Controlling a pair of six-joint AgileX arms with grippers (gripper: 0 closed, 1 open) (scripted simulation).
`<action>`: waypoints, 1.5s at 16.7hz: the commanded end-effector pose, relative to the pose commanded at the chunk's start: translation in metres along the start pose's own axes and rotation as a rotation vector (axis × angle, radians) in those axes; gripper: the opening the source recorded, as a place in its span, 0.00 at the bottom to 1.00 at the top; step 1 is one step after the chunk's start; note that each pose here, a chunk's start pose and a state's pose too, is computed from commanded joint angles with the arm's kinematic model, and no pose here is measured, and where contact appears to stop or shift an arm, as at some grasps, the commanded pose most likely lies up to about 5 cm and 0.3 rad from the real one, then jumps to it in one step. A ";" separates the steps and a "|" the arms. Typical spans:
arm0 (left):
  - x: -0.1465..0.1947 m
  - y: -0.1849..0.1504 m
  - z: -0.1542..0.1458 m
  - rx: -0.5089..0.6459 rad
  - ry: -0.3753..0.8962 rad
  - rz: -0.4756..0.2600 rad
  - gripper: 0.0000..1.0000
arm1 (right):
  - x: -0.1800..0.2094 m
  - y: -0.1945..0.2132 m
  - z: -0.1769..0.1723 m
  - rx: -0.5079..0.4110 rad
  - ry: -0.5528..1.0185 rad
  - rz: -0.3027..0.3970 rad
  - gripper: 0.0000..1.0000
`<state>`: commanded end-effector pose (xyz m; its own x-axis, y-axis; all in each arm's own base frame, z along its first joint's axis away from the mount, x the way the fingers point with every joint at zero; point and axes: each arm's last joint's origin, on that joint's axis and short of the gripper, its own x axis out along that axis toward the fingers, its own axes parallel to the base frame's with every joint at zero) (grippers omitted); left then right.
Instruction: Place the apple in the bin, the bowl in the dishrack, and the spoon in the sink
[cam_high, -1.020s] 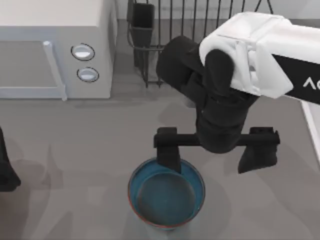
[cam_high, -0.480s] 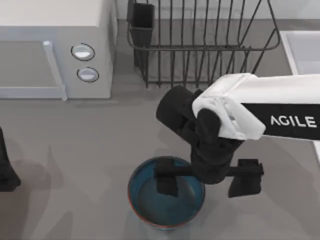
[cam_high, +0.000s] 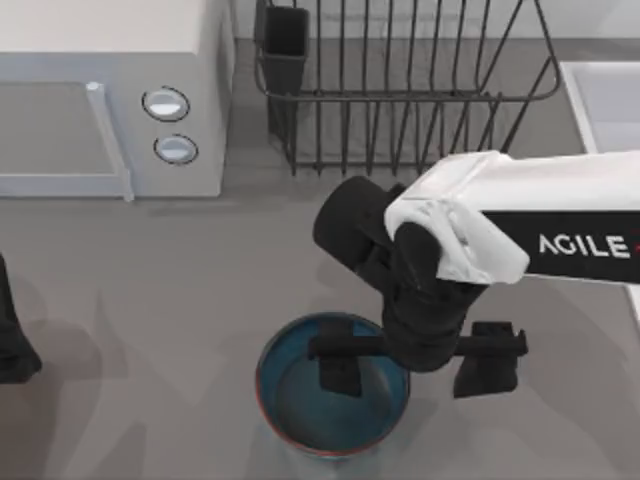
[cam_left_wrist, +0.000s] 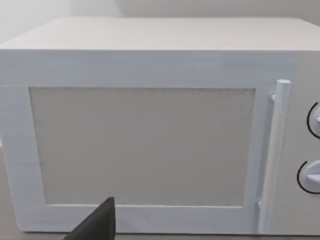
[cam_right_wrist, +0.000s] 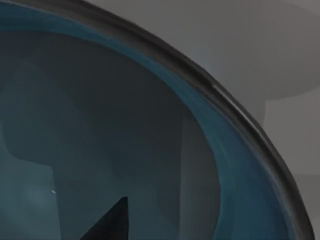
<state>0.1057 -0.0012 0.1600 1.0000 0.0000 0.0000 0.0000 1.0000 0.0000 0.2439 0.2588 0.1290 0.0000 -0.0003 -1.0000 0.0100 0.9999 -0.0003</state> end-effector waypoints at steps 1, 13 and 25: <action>0.000 0.000 0.000 0.000 0.000 0.000 1.00 | 0.000 0.000 0.000 0.000 0.000 0.000 0.70; 0.000 0.000 0.000 0.000 0.000 0.000 1.00 | 0.000 0.000 0.000 0.000 0.000 0.000 0.00; 0.000 0.000 0.000 0.000 0.000 0.000 1.00 | -0.042 0.004 0.003 0.001 0.002 -0.002 0.00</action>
<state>0.1057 -0.0012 0.1600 1.0000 0.0000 0.0000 0.0000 1.0000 0.0000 0.2471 0.2630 0.1710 -0.0020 -0.0026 -1.0000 0.0113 0.9999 -0.0026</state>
